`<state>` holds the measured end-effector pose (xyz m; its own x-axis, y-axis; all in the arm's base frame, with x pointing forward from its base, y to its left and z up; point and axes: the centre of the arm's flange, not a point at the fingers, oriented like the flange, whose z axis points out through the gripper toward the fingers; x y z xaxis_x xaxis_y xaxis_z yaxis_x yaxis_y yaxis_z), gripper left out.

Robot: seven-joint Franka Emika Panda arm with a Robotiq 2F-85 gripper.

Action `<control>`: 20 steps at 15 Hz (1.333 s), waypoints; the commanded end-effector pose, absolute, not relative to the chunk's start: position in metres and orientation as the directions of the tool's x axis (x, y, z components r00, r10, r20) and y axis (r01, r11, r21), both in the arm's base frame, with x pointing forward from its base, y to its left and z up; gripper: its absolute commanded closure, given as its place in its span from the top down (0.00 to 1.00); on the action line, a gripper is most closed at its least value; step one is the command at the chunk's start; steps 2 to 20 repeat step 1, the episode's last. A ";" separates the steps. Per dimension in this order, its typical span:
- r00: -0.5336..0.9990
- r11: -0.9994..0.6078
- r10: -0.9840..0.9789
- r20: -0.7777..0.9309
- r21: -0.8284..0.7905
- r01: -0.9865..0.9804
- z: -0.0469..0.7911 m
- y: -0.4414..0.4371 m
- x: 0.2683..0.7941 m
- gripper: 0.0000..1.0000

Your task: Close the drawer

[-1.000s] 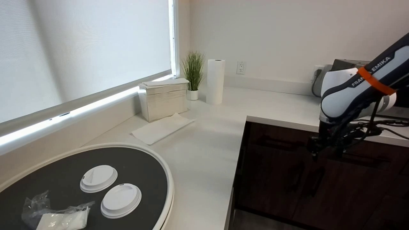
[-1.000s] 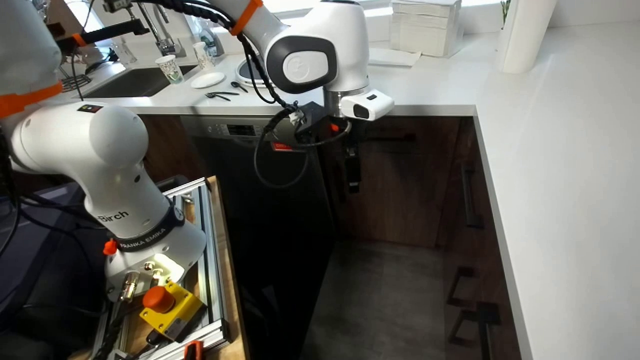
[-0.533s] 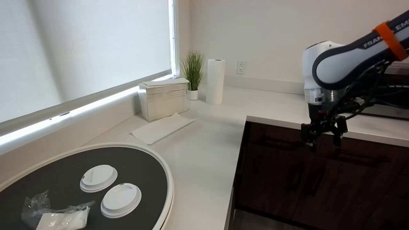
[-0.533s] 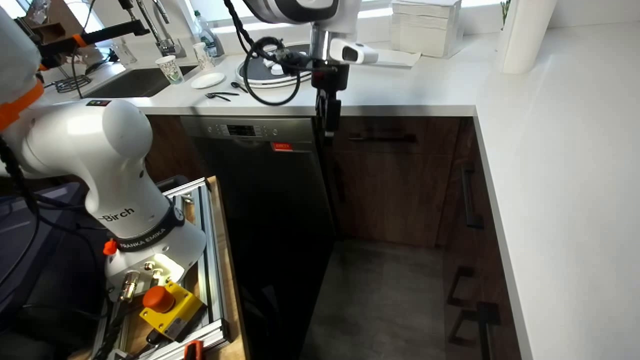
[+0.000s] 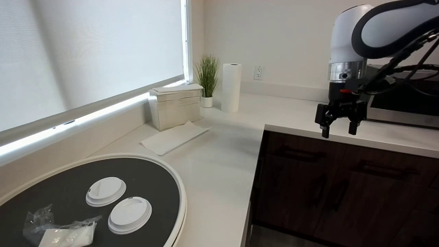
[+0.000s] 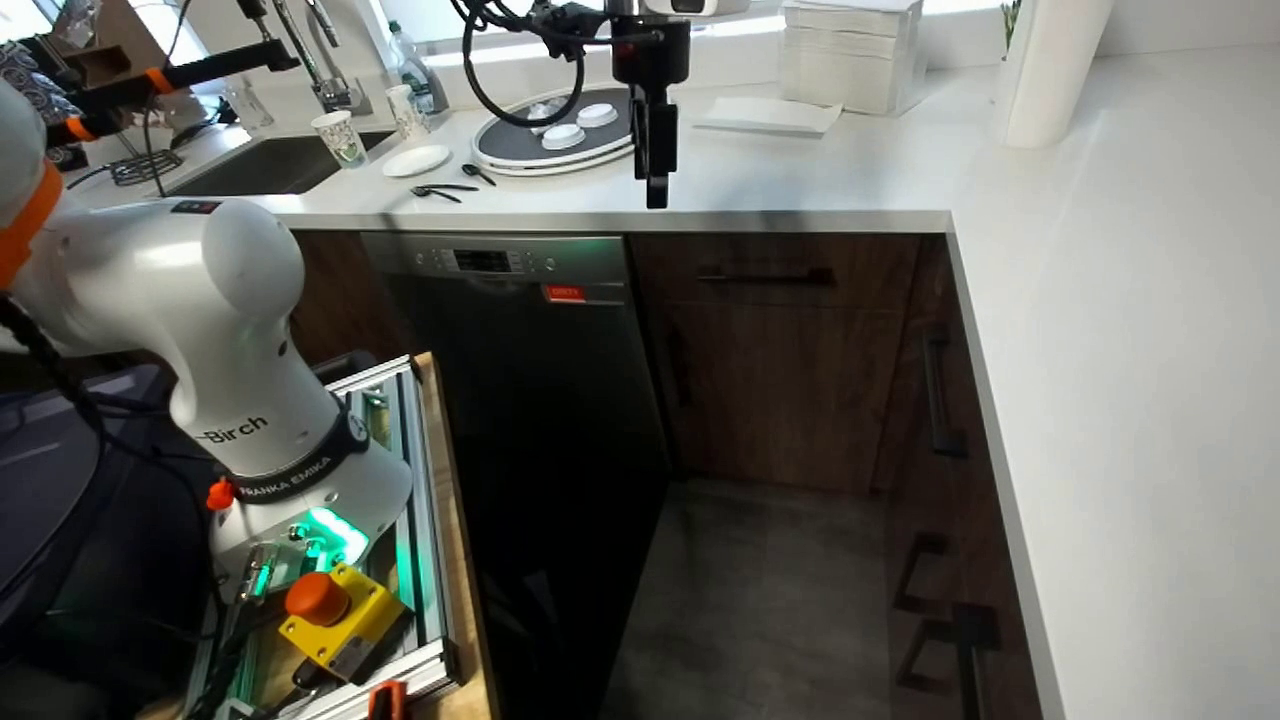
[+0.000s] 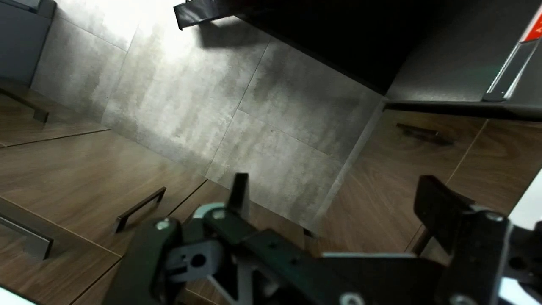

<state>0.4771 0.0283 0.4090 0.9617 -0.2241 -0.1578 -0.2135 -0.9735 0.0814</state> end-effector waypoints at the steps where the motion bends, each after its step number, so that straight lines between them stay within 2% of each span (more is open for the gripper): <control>1: 0.962 -0.974 -0.224 -0.159 0.082 -0.213 0.408 0.028 0.477 1.00; 20: 0.962 -0.974 -0.224 -0.159 0.082 -0.213 0.408 0.028 0.477 1.00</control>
